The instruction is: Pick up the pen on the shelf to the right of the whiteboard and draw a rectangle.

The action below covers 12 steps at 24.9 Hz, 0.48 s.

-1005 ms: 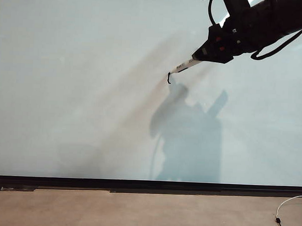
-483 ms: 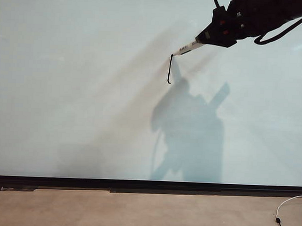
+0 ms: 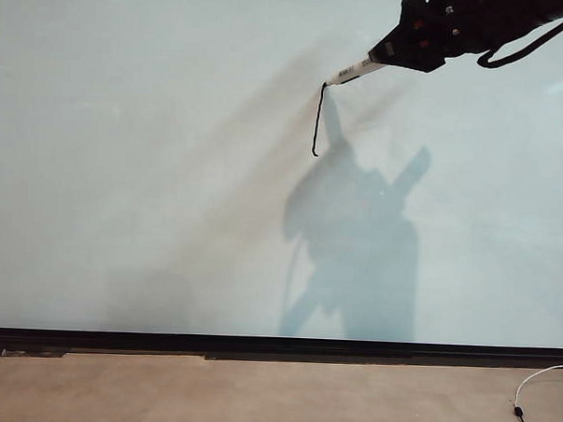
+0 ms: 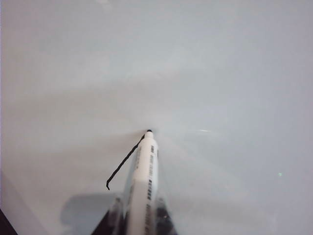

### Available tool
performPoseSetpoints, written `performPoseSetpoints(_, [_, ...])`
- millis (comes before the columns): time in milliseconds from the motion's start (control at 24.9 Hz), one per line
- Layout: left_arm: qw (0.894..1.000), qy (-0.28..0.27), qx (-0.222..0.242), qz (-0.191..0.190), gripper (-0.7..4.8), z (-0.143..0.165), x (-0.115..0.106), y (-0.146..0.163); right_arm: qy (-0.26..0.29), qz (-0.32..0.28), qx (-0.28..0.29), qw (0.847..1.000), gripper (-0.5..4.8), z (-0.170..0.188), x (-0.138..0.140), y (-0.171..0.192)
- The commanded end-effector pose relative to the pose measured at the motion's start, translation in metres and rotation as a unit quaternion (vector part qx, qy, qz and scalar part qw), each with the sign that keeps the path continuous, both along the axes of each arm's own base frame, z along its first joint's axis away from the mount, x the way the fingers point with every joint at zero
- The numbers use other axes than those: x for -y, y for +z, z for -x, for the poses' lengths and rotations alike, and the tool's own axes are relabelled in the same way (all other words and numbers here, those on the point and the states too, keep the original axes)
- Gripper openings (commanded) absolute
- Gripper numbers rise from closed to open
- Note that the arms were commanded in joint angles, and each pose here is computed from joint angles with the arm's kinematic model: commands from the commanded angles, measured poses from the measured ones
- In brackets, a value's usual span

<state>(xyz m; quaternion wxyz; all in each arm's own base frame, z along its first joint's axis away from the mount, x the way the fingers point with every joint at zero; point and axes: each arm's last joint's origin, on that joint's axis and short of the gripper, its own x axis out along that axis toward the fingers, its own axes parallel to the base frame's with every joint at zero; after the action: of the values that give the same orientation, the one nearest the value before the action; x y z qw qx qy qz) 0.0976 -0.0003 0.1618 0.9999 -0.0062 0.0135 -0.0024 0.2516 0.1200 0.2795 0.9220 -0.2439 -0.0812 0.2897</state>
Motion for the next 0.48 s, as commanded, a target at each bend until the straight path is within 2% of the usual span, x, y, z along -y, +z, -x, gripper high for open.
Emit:
performPoseSetpoints(40, [1.000,0.000,0.005,-0.002,-0.04,0.000,0.000,0.002,-0.004,-0.007,0.017,1.000,-0.04,0.001,0.001,0.006])
performPoseSetpoints(201, [1.000,0.000,0.005,-0.002,-0.04,0.000,0.000,0.002,-0.002,-0.005,0.012,1.000,-0.04,0.001,0.000,0.005])
performPoseSetpoints(483, [1.000,0.000,0.004,-0.002,-0.05,0.000,0.000,0.002,0.040,0.000,0.009,0.999,-0.04,0.011,-0.010,0.007])
